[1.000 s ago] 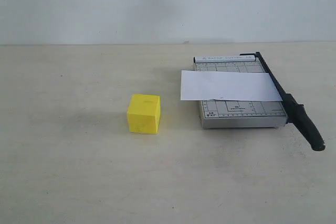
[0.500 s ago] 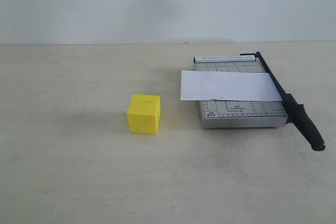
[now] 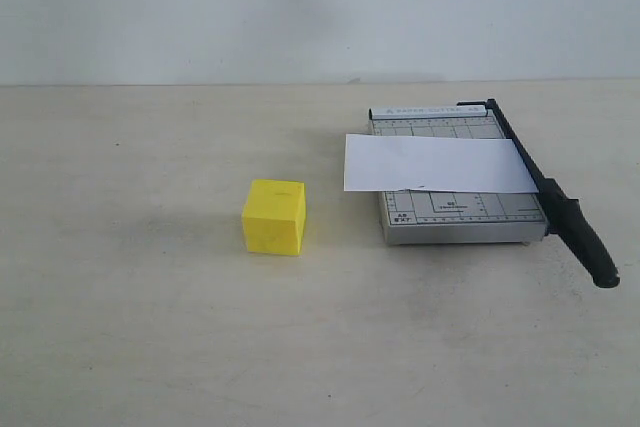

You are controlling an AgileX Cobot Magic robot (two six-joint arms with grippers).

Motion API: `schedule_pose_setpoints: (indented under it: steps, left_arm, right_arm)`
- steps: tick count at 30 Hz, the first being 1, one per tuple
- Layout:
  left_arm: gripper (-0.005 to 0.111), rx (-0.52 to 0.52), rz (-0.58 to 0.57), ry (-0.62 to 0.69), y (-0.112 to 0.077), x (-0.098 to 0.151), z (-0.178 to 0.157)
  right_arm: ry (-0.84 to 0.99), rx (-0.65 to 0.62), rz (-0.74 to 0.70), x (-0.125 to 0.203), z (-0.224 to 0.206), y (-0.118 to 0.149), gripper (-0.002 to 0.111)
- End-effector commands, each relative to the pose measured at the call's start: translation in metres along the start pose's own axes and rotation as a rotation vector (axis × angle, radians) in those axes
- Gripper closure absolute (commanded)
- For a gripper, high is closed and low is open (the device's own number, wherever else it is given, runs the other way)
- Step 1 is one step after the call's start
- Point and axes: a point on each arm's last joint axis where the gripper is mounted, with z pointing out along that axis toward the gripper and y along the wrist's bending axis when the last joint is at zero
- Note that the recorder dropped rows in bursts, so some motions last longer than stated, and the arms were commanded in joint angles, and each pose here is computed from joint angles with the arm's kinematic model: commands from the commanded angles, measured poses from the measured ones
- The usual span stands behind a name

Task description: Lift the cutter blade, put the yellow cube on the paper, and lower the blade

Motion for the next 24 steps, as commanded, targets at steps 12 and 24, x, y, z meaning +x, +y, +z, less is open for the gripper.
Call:
schedule_pose_setpoints:
  steps: [12, 24]
  left_arm:
    - [0.102, 0.003, -0.015, -0.02, 0.0, -0.002, 0.0]
    - [0.102, 0.003, -0.015, -0.02, 0.0, -0.002, 0.0]
  right_arm:
    - [-0.036, 0.002, -0.015, -0.003, -0.001, 0.0, 0.108]
    - [-0.507, -0.092, 0.58, -0.044, -0.012, -0.005, 0.108]
